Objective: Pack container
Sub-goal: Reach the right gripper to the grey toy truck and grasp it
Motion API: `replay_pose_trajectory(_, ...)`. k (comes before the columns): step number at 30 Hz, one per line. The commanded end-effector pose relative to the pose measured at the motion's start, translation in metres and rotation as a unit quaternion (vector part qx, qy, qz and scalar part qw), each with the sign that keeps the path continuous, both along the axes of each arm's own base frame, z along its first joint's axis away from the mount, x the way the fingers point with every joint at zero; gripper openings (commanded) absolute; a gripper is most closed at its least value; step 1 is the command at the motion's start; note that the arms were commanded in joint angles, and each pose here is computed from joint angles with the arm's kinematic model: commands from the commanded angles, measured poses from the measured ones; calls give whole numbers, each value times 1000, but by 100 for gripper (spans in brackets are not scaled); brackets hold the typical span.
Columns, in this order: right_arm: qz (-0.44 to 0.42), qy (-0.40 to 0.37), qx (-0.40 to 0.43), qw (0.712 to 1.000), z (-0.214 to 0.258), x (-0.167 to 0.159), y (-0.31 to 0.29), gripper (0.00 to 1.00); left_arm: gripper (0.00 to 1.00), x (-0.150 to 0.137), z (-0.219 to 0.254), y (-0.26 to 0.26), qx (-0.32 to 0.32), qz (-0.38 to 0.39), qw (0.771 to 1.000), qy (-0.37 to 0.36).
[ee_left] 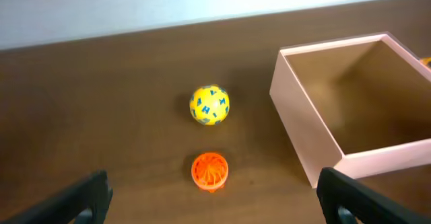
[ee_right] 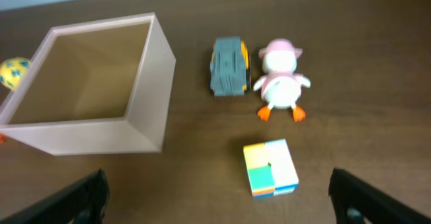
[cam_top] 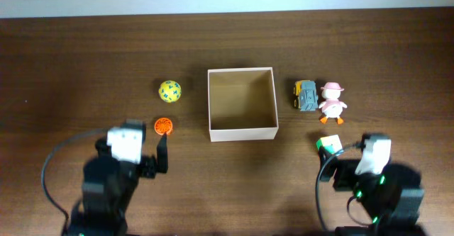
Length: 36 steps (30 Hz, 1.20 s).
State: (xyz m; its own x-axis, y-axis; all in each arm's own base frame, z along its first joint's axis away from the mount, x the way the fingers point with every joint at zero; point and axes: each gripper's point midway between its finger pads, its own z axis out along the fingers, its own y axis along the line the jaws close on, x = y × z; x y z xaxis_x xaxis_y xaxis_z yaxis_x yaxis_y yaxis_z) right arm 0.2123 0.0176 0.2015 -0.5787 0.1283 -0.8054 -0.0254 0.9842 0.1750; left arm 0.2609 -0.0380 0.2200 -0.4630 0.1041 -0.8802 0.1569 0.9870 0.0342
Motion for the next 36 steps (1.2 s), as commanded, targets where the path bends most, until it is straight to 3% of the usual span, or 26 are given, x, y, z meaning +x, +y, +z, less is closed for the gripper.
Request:
replay_pose_trajectory(1,-3,45,6,999,33,18,-1,99,99,22,17,-2,3,6,999,43)
replay_pose_trajectory(8,3,214,22,977,78,54,0,99,99,64,25,-10,17,4,990,143)
replay_pose_trajectory(13,28,232,52,971,80,113,10,99,99,87,8,-11,17,7,985,171)
replay_pose_trajectory(19,24,283,51,957,20,166,6,99,99,99,-26,5,15,29,975,220)
replay_pose_trajectory(24,20,348,45,936,-46,191,5,99,99,104,-46,8,-35,16,967,253)
replay_pose_trajectory(36,23,419,-32,907,-146,212,25,86,99,108,-54,36,-53,48,963,261)
